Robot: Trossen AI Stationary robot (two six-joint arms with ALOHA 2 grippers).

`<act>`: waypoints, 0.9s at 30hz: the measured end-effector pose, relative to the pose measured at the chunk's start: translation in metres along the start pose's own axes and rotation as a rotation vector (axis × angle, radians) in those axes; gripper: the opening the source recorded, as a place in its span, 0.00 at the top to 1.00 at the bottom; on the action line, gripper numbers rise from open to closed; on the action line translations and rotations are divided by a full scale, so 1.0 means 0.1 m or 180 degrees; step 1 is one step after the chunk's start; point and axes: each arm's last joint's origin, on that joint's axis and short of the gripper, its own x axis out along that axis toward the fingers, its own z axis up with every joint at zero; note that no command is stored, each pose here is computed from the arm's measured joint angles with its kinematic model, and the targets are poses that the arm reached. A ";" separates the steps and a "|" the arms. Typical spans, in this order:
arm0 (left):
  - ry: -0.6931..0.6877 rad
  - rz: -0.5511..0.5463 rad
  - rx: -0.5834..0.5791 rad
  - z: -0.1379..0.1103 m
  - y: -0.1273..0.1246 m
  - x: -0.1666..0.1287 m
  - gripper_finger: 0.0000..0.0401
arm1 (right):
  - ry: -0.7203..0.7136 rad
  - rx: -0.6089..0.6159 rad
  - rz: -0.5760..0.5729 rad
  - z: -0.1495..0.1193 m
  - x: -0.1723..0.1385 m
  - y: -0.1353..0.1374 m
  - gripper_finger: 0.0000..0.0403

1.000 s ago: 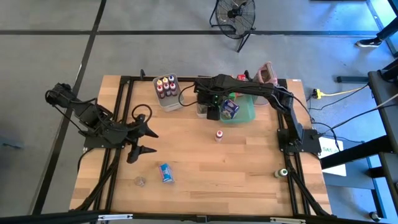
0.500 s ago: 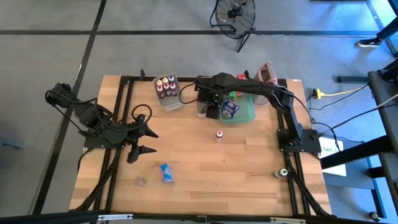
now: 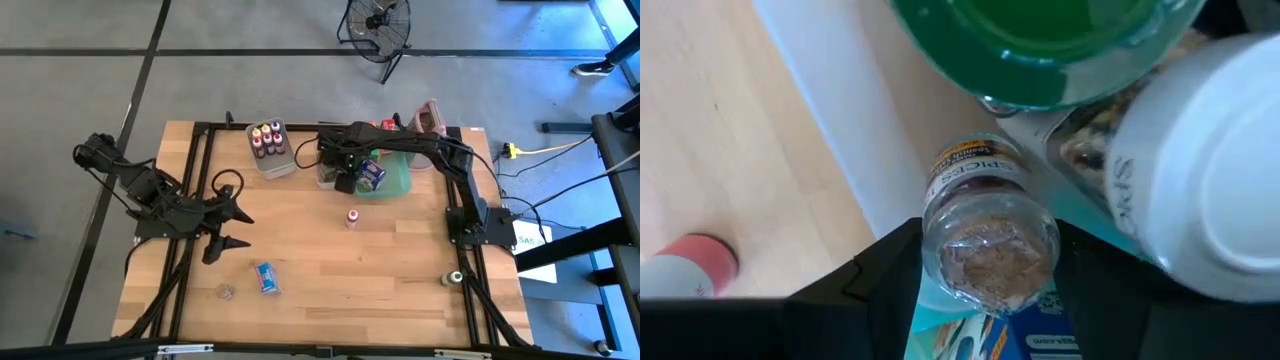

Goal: Pick & Place Kitchen Items
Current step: Put the brown seasoning bottle into the white bin, then put the pink food coloring bottle into the gray bin

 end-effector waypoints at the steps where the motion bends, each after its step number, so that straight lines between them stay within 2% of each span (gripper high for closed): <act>1: 0.0000 0.0004 0.0000 0.00 0.00 0.00 0.30 | -0.0006 -0.0003 0.0000 0.00 0.00 0.00 0.47; 6: -0.0001 0.0006 0.0000 0.00 0.00 0.00 0.30 | -0.0021 -0.0005 0.0011 0.01 0.00 0.01 0.43; 14: 0.0019 -0.0024 0.0000 0.00 0.00 0.00 0.30 | -0.0025 0.0204 0.0004 0.01 0.00 0.02 0.28; 24: 0.0043 -0.0074 -0.0007 0.00 -0.01 0.00 0.30 | -0.0197 0.0188 -0.0094 0.11 -0.37 0.10 0.27; 27: 0.0076 -0.0126 -0.0144 -0.01 -0.01 0.00 0.30 | -0.0181 0.0214 -0.0090 0.11 -0.52 0.12 0.27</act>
